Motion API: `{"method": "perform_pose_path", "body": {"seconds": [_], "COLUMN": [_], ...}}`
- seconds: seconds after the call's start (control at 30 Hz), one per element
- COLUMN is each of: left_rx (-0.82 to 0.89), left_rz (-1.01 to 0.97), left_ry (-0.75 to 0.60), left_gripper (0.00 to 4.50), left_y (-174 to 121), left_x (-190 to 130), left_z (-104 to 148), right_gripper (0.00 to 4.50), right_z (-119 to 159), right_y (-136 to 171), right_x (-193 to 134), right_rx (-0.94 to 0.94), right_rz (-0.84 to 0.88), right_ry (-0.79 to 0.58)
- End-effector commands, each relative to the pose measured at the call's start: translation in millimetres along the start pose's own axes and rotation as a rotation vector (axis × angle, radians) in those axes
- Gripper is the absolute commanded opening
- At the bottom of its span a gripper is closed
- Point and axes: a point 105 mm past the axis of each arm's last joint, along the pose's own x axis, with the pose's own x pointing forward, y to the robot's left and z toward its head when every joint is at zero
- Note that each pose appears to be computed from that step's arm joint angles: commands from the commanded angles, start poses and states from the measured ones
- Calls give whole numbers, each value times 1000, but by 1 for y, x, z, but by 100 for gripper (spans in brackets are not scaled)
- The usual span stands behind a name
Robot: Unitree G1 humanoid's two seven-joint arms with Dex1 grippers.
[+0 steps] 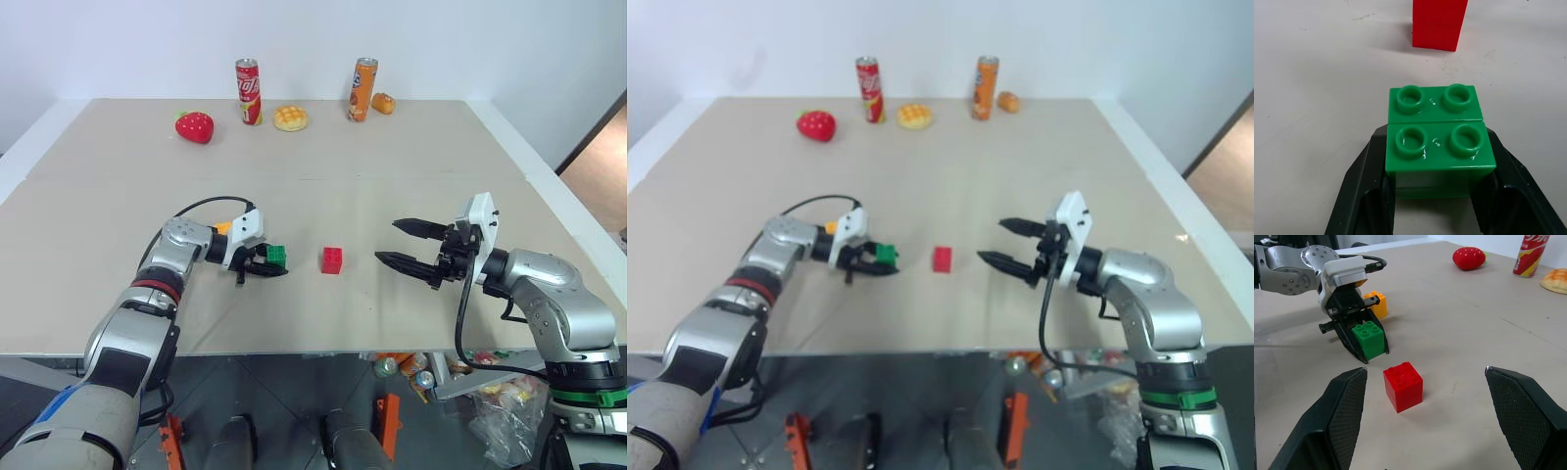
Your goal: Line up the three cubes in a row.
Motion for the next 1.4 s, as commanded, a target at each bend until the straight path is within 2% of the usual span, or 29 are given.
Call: {"method": "perform_pose_path", "body": {"seconds": [0.03,0.07,0.27,0.63,0.87,1.0,1.07,1.1,1.23,1.4], "left_rx": [9,-2,16,79,105,74,20,-11,-147,-260], "left_rz": [68,74,128,44,10,159,309,379,680,861], "left_ry": [22,23,-9,-193,-240,-339,-382,-389,-321,-239], "left_gripper": [187,241,441,446,446,446,446,446,446,446], "left_y": [8,8,16,8,-3,10,19,22,30,22], "left_x": [-5,-6,-9,-15,-41,-65,-87,-99,-134,-155], "left_z": [-4,-5,2,42,68,97,103,100,62,24], "right_gripper": [400,400,400,400,400,400,400,400,400,400], "right_z": [14,14,15,17,18,18,17,17,17,17], "right_y": [4,3,3,2,1,0,-2,-3,7,12], "right_x": [-1,-2,-2,3,6,8,12,14,25,34], "right_rx": [-49,-50,-52,-56,-59,-61,-64,-66,-70,-62], "right_rz": [13,12,12,36,53,51,27,12,26,61], "right_ry": [-28,-27,-29,-37,-43,-44,-49,-52,-70,-83]}}
